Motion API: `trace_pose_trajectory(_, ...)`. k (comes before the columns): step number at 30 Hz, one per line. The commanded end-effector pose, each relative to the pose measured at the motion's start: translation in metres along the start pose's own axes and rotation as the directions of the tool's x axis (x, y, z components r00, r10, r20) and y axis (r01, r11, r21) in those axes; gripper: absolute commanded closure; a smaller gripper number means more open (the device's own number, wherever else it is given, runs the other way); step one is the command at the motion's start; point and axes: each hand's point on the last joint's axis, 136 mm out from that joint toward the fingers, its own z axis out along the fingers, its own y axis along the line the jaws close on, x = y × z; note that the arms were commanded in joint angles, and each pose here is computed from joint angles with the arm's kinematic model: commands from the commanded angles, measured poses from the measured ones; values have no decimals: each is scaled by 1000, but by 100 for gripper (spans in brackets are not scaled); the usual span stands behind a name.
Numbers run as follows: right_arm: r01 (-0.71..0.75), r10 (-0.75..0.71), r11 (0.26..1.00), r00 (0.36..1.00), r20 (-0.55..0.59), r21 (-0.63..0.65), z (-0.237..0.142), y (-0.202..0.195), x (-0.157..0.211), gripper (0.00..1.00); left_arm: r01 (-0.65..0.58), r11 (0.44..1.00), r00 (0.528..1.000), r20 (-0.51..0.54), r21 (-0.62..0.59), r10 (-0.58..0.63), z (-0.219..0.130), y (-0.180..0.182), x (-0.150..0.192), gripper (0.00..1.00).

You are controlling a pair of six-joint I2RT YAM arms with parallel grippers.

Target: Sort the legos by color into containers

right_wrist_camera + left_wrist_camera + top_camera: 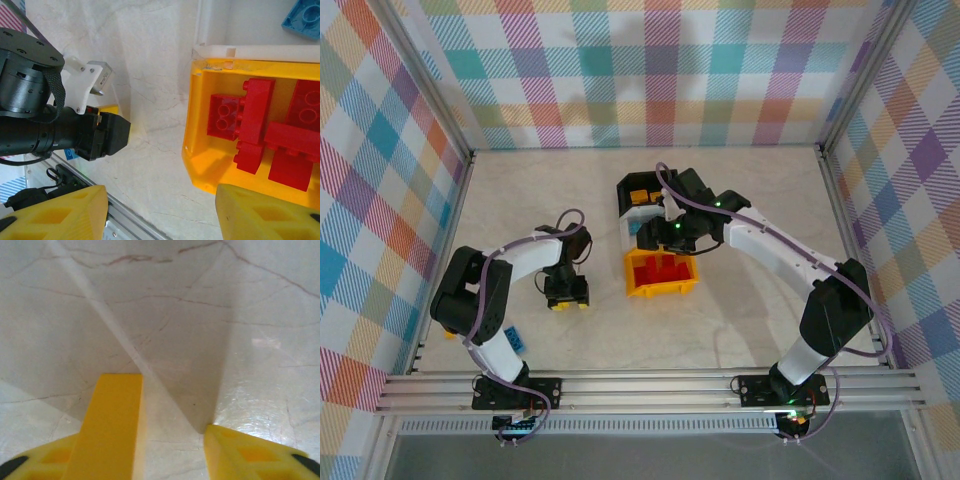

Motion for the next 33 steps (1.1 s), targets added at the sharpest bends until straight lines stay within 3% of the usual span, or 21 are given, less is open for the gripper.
trace_pose_trajectory(1,-5,5,1000,1000,10,-17,-10,4,0,40,3,1000,1000,-21,-23,-4,13,4,-3,54)
trace_pose_trajectory(12,-16,16,1000,1000,5,-21,-6,2,4,40,-13,999,1000,-12,-38,13,6,3,-9,76)
trace_pose_trajectory(16,-19,19,1000,1000,2,-21,-6,0,5,40,-17,999,999,-27,-43,16,9,2,-11,91)
trace_pose_trajectory(19,-17,17,1000,1000,7,-21,-8,1,5,40,-20,999,1000,-20,-41,19,6,1,-15,97)
trace_pose_trajectory(26,9,-9,1000,999,49,7,-28,1,-1,40,-25,1000,999,46,-14,26,-32,-13,-38,99)
trace_pose_trajectory(33,-24,20,999,988,154,23,-71,-13,-4,40,-17,992,977,211,125,-10,-104,-67,-112,99)
